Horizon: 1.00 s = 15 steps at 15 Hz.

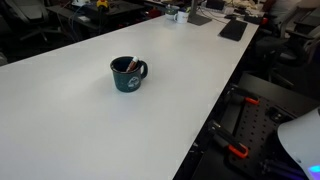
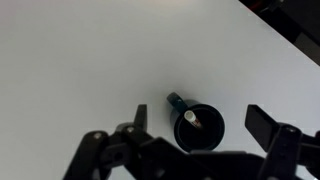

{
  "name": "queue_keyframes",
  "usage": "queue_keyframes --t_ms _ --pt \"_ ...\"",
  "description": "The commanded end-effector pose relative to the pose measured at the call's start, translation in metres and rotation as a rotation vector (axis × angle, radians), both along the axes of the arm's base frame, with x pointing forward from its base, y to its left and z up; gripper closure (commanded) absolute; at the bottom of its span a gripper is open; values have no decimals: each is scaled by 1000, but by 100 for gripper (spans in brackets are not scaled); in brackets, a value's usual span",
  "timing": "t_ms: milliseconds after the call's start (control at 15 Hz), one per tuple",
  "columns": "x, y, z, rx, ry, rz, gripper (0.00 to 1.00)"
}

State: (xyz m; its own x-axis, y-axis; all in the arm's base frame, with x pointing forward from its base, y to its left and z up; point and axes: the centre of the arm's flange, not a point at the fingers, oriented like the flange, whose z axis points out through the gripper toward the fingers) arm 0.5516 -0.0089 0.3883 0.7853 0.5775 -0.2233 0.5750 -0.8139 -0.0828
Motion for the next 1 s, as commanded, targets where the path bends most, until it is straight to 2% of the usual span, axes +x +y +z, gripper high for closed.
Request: queue_keyframes --t_ms 0,200,467,533,600,933 --pt "19 3 -1 26 -51 164 0" --pt "31 13 -8 83 -71 336 0" --pt "30 32 -32 129 -10 512 0" --pt "29 33 -36 132 6 525 0" --pt "24 31 -34 113 -13 480 0" --pt "24 34 -44 122 6 503 0"
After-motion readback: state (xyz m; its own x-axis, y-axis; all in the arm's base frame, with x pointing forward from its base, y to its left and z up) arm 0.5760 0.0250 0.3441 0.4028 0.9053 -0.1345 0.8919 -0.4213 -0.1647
